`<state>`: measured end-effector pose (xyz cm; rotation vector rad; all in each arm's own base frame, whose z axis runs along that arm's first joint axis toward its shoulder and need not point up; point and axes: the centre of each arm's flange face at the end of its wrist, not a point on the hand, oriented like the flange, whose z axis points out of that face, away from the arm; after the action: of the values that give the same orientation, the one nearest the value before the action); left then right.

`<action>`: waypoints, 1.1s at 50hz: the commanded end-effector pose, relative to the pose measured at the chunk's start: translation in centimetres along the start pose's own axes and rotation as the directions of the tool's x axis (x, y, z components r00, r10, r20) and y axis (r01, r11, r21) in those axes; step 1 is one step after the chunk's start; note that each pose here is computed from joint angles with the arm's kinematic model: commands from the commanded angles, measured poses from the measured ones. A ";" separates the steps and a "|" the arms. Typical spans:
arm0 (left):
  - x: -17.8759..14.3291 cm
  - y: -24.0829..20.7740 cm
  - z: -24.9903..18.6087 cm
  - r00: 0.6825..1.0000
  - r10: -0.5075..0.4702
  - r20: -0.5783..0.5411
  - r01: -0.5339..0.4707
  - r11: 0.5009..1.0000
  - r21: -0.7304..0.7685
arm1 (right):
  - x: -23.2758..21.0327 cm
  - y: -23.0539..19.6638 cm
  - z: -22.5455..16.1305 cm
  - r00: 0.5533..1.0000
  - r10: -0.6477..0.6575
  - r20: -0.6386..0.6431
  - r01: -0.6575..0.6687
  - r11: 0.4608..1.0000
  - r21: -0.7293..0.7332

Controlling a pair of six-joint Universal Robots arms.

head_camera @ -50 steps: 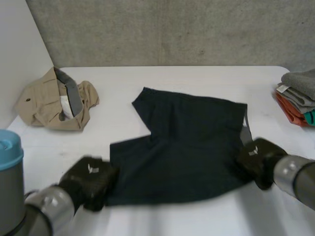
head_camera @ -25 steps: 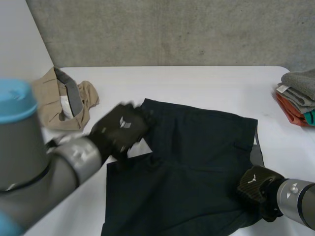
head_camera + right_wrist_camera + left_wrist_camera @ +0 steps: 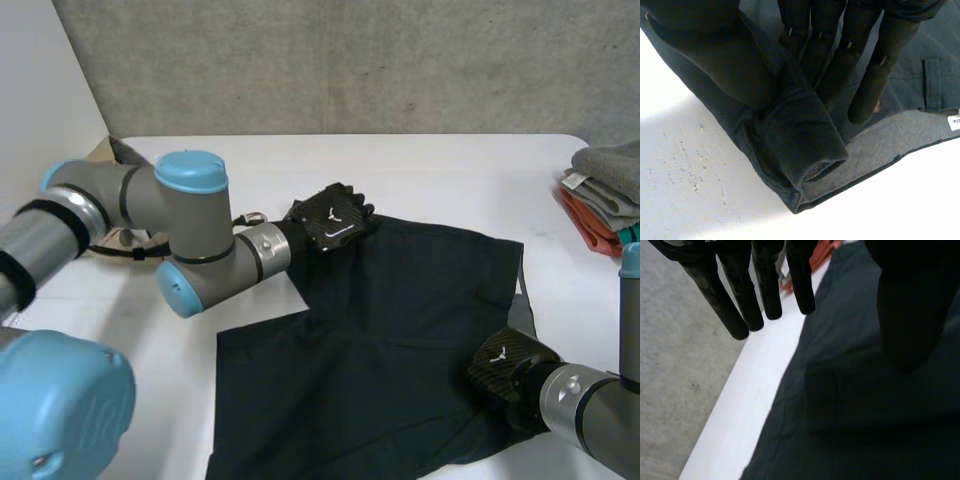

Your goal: Fold the laundry.

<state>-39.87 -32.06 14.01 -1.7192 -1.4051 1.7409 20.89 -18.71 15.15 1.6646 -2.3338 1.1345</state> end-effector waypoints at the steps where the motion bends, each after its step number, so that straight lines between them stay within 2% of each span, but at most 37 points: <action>1: 0.6 2.9 0.6 0.999 0.047 -0.017 -0.048 0.997 -0.064 | 0.3 0.3 0.5 1.000 0.005 -0.016 -0.005 1.000 -0.011; 10: 0.2 3.1 0.2 0.997 0.073 0.005 -0.072 0.992 -0.101 | 0.8 0.4 0.7 0.999 0.018 -0.029 -0.018 1.000 -0.012; 17: -1.4 3.0 -1.7 0.982 0.121 0.144 -0.077 0.958 -0.277 | 0.7 0.4 0.6 1.000 0.015 -0.026 -0.015 1.000 -0.010; 23: -2.1 2.8 -4.3 0.972 0.112 0.208 -0.021 0.918 -0.395 | 0.3 0.2 0.5 1.000 0.005 -0.019 -0.005 1.000 -0.004; 25: -2.1 2.4 -4.5 0.973 0.095 0.209 -0.012 0.929 -0.369 | 0.2 0.1 0.5 1.000 0.000 -0.018 0.000 1.000 -0.001; 26: -2.3 1.7 -4.2 0.975 0.076 0.209 -0.009 0.953 -0.302 | 0.1 0.1 0.5 1.000 0.001 -0.016 -0.001 1.000 -0.001; 30: -2.3 -0.6 -2.8 0.985 0.020 0.169 -0.008 0.997 -0.074 | 0.0 0.1 0.4 1.000 -0.002 -0.014 0.002 1.000 0.000; 34: -2.0 -1.7 -1.8 0.992 -0.024 0.125 0.020 0.999 0.035 | 0.1 0.1 0.4 1.000 -0.001 -0.015 0.001 1.000 -0.001; 39: 0.0 -1.0 -0.2 0.998 -0.033 0.046 0.031 0.998 0.047 | 0.2 0.2 0.4 1.000 0.004 -0.018 -0.004 1.000 -0.003; 46: 0.4 1.2 0.7 0.998 0.058 -0.008 -0.058 0.998 0.009 | 0.5 0.3 0.6 1.000 0.012 -0.023 -0.012 1.000 -0.009; 55: 1.0 2.3 1.1 0.996 0.073 -0.046 -0.074 0.997 -0.015 | 1.0 0.5 0.8 0.999 0.024 -0.031 -0.024 1.000 -0.013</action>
<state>-40.16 -32.73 12.04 -1.8038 -1.3534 1.7467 20.52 -19.58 14.73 1.6221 -2.3391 1.1369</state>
